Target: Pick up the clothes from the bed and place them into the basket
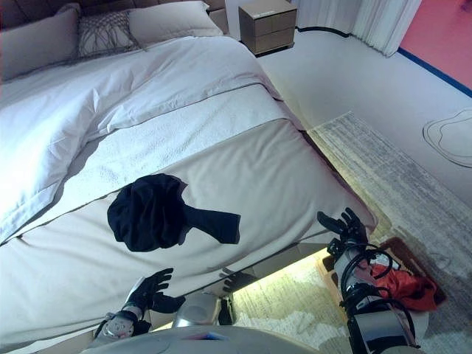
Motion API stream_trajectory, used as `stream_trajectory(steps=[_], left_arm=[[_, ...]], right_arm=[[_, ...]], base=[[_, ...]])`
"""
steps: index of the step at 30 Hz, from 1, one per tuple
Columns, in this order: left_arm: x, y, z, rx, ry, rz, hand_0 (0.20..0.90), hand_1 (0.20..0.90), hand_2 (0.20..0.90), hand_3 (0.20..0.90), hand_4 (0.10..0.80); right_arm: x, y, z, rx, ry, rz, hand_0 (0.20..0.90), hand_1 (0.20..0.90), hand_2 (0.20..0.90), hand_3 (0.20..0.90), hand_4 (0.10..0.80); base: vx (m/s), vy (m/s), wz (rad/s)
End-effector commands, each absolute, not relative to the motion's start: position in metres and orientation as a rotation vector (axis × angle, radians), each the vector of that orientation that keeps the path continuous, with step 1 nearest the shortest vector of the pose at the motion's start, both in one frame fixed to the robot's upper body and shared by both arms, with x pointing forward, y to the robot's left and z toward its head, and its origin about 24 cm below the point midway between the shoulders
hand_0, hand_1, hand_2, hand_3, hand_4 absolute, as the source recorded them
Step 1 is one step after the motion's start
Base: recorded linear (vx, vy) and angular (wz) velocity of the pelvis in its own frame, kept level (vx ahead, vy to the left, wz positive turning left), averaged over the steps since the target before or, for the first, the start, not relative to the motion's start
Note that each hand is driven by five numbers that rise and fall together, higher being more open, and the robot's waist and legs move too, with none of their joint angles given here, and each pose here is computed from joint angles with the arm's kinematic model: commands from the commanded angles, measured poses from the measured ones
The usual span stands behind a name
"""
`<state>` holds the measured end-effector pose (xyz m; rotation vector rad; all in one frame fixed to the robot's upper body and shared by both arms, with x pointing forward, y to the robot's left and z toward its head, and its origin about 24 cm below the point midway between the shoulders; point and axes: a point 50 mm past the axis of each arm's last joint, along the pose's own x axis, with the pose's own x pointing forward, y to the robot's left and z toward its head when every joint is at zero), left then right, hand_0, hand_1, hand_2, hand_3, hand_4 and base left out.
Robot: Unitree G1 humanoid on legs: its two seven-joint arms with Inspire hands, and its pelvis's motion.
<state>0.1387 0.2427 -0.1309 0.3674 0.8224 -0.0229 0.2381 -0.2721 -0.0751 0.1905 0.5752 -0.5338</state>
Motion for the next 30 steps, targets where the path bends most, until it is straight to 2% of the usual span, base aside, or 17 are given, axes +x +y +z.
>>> stream_trajectory(steps=[1, 8, 15, 19, 24, 27, 30], left_arm=[[0.172, 0.217, -0.117, 0.368, 0.651, -0.124, 0.900, 0.900, 0.900, 0.900, 0.800], [0.187, 0.225, -0.106, 0.390, 0.623, -0.096, 0.900, 0.900, 0.900, 0.900, 0.800], [0.210, 0.231, -0.094, 0.482, 0.586, -0.105, 0.900, 0.900, 0.900, 0.900, 0.800], [0.200, 0.230, -0.099, 0.474, 0.600, -0.090, 0.900, 0.900, 0.900, 0.900, 0.800], [0.167, 0.240, -0.112, 0.435, 0.653, -0.010, 0.900, 0.900, 0.900, 0.900, 0.800], [0.175, 0.239, -0.106, 0.442, 0.615, -0.020, 0.900, 0.900, 0.900, 0.900, 0.800], [0.188, 0.238, -0.099, 0.457, 0.574, -0.052, 0.900, 0.900, 0.900, 0.900, 0.800]], right_arm=[[0.281, -0.274, -0.029, -0.018, 0.397, -0.361, 0.900, 0.900, 0.900, 0.900, 0.800], [0.288, -0.242, -0.029, -0.458, 0.419, -0.015, 0.900, 0.900, 0.900, 0.900, 0.800], [0.293, -0.245, -0.026, -0.473, 0.410, -0.025, 0.900, 0.900, 0.900, 0.900, 0.800], [0.284, -0.251, -0.032, -0.488, 0.425, -0.041, 0.900, 0.900, 0.900, 0.900, 0.800], [0.285, -0.250, -0.031, -0.606, 0.399, -0.065, 0.900, 0.900, 0.900, 0.900, 0.800], [0.305, -0.248, -0.013, -0.700, 0.363, -0.069, 0.900, 0.900, 0.900, 0.900, 0.800], [0.320, -0.251, 0.005, -0.754, 0.328, -0.094, 0.900, 0.900, 0.900, 0.900, 0.800]], base=[[0.094, 0.172, 0.35], [0.102, 0.221, 0.56], [0.042, -0.299, 1.45], [0.131, -0.125, 1.31], [0.137, -0.114, 0.47], [-0.085, -0.043, 0.28], [-0.087, 0.005, 1.01]])
